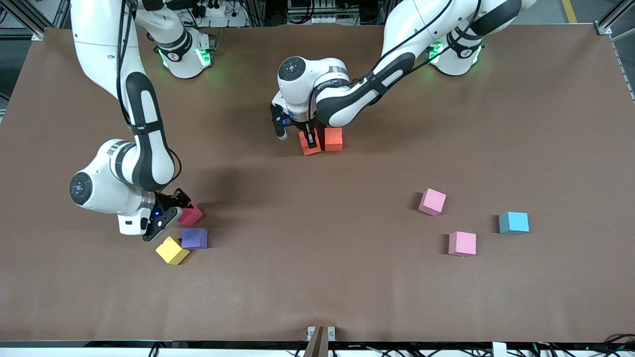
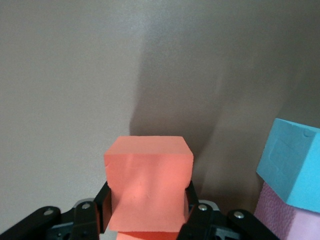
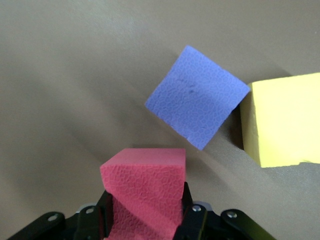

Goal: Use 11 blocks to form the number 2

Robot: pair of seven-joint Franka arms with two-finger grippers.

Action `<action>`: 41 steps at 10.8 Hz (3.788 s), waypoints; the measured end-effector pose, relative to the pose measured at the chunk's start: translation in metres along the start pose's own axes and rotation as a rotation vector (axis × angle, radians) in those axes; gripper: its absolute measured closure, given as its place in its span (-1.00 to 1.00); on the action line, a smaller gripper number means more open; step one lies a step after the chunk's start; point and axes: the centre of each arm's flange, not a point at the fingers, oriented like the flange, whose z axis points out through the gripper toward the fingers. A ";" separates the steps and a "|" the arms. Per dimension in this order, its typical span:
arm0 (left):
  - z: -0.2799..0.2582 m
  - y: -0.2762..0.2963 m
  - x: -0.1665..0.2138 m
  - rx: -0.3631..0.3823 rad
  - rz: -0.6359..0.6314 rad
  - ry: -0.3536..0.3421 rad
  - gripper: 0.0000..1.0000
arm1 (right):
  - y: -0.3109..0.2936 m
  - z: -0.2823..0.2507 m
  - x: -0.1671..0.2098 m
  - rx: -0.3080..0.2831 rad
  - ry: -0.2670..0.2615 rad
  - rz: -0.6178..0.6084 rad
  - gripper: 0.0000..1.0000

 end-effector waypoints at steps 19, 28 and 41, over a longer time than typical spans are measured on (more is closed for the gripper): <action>0.004 -0.008 -0.017 -0.041 0.220 0.128 -0.15 | -0.061 0.009 0.042 0.021 -0.011 -0.101 -0.06; 0.013 -0.005 -0.025 -0.052 0.224 0.109 -0.15 | -0.103 0.022 0.064 0.033 -0.029 -0.124 -0.06; 0.018 -0.012 -0.032 -0.058 0.213 0.080 -0.15 | -0.126 0.028 0.074 0.036 -0.039 -0.105 -0.06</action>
